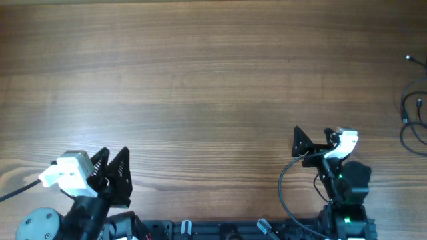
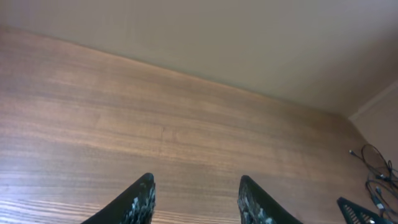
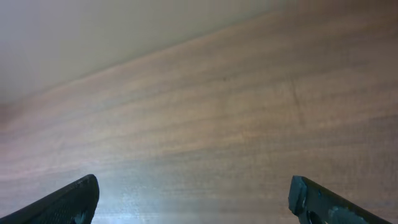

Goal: Untangle cables

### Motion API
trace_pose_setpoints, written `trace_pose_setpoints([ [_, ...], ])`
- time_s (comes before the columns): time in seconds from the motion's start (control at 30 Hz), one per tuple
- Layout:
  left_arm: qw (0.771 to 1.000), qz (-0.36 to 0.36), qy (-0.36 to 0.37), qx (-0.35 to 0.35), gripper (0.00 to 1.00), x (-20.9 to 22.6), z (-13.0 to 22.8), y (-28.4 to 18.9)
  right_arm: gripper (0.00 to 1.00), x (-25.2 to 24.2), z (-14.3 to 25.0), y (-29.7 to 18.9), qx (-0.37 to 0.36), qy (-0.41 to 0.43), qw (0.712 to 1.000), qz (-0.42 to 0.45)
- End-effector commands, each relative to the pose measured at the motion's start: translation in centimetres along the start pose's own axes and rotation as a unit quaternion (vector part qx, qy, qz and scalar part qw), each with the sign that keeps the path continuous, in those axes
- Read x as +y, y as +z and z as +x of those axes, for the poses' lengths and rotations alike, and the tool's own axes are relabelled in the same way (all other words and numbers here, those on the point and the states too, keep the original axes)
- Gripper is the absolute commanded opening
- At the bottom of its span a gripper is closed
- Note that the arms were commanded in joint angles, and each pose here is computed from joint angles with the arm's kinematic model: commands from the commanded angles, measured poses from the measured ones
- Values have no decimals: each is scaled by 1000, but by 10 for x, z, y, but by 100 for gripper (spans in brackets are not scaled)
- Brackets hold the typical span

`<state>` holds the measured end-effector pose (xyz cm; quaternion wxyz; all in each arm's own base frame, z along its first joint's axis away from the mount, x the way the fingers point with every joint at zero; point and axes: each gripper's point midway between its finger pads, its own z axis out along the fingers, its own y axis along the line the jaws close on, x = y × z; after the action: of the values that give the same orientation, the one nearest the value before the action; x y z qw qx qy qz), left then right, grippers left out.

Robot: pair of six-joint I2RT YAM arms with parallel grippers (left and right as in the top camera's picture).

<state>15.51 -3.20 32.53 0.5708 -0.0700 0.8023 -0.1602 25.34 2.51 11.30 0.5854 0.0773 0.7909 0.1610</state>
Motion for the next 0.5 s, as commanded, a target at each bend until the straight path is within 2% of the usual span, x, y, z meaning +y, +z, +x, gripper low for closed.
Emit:
trace_pose_setpoints([
  [0.0, 1000, 6, 17, -25, 44, -7, -13, -9, 100, 10, -24, -8, -54, -6, 998, -19],
  [0.17, 995, 19, 44, -85, 47, -30, -46, -42, 100, 25, -58, -26, -136, -24, 989, -46],
  [0.37, 993, 25, 52, -100, 48, -45, -54, -69, 100, 24, -56, -26, -133, -23, 990, -44],
  [0.47, 989, 118, 59, -69, 43, -77, -40, -74, 100, 24, -56, -26, -133, -23, 990, -44],
])
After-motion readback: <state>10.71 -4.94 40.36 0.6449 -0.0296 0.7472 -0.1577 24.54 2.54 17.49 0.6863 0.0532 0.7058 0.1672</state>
